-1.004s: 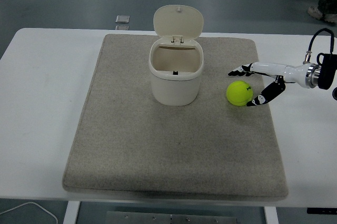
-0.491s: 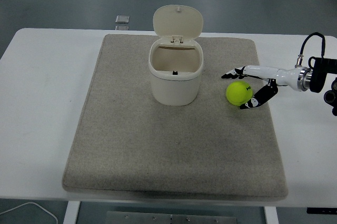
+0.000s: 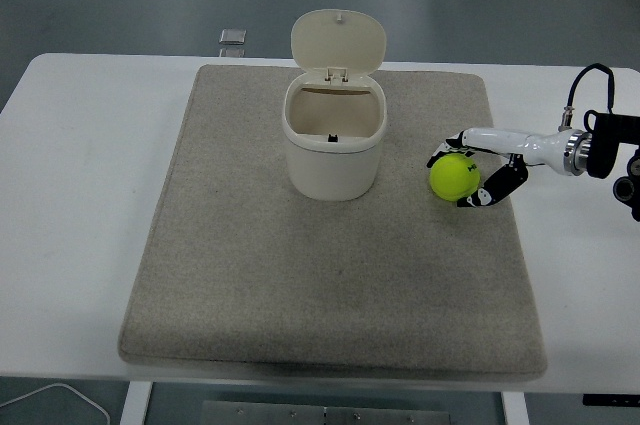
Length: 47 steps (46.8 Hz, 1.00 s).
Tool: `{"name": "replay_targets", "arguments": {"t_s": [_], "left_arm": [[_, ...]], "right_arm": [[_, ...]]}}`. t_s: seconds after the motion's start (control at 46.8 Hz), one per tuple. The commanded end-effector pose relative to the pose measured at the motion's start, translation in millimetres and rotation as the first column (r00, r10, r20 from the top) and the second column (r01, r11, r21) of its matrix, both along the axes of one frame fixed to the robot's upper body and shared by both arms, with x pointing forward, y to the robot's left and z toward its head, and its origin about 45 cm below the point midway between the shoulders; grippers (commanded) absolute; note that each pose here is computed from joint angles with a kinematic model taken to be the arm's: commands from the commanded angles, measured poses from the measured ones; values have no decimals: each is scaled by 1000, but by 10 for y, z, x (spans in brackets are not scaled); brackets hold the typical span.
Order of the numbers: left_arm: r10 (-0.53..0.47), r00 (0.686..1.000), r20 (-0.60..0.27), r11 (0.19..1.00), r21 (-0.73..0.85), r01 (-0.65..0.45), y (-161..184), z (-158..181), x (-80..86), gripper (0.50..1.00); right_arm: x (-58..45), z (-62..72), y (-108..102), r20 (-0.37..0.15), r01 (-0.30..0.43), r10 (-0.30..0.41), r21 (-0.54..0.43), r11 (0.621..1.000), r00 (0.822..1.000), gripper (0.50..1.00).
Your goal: Pick up the tennis ball and place it in the box.
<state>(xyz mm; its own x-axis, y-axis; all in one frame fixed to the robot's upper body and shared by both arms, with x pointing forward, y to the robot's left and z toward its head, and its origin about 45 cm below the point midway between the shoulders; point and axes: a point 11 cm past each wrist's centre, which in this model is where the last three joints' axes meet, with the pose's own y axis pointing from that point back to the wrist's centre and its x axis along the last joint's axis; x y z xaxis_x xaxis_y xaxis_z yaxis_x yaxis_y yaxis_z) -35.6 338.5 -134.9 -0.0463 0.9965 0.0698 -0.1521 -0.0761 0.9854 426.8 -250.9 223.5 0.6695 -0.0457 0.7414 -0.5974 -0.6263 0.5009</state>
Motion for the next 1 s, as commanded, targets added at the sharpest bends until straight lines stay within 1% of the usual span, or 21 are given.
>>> {"name": "replay_targets", "arguments": {"t_s": [0.0, 0.192, 0.363, 0.427, 0.47, 0.534, 0.556, 0.62, 0.705, 0.748, 0.791, 0.876, 0.983], "left_arm": [[0, 1000, 0, 1000, 0, 0, 0, 0, 0, 992], [0, 1000, 0, 1000, 0, 0, 0, 0, 0, 992], [0, 1000, 0, 1000, 0, 0, 0, 0, 0, 992], [0, 1000, 0, 1000, 0, 0, 0, 0, 0, 990], [0, 1000, 0, 1000, 0, 0, 0, 0, 0, 992], [0, 1000, 0, 1000, 0, 0, 0, 0, 0, 992], [0, 1000, 0, 1000, 0, 0, 0, 0, 0, 992], [0, 1000, 0, 1000, 0, 0, 0, 0, 0, 992], [0, 1000, 0, 1000, 0, 0, 0, 0, 0, 992], [0, 1000, -1, 1000, 0, 0, 0, 0, -2, 992], [0, 1000, 0, 1000, 0, 0, 0, 0, 0, 992], [0, 1000, 0, 1000, 0, 0, 0, 0, 0, 992], [0, 1000, 0, 1000, 0, 0, 0, 0, 0, 992]], "right_arm": [[8, 18, -7, 2, 0, 0, -2, 1000, 1000, 500], [14, 44, 1, 5, -4, 4, 3, 1000, 1000, 500], [14, 138, -30, 12, -21, 21, 18, 1000, 1000, 500], [58, 252, -55, 30, -17, 17, 22, 1000, 999, 500], [74, 301, -69, 35, -17, 16, 25, 1000, 999, 500], [84, 377, -43, 45, -34, 32, 48, 998, 998, 500], [81, 390, -56, 46, -37, 35, 53, 998, 998, 500], [71, 487, -93, 56, -51, 47, 64, 997, 997, 500], [72, 667, -84, 61, -70, 64, 91, 993, 996, 500], [58, 749, -84, 49, -75, 70, 118, 990, 996, 500], [55, 859, -90, 45, -80, 74, 140, 987, 996, 500], [30, 1076, -18, 44, -118, 112, 175, 977, 993, 500], [-4, 1280, 94, 63, -161, 151, 211, 964, 987, 500]]}}
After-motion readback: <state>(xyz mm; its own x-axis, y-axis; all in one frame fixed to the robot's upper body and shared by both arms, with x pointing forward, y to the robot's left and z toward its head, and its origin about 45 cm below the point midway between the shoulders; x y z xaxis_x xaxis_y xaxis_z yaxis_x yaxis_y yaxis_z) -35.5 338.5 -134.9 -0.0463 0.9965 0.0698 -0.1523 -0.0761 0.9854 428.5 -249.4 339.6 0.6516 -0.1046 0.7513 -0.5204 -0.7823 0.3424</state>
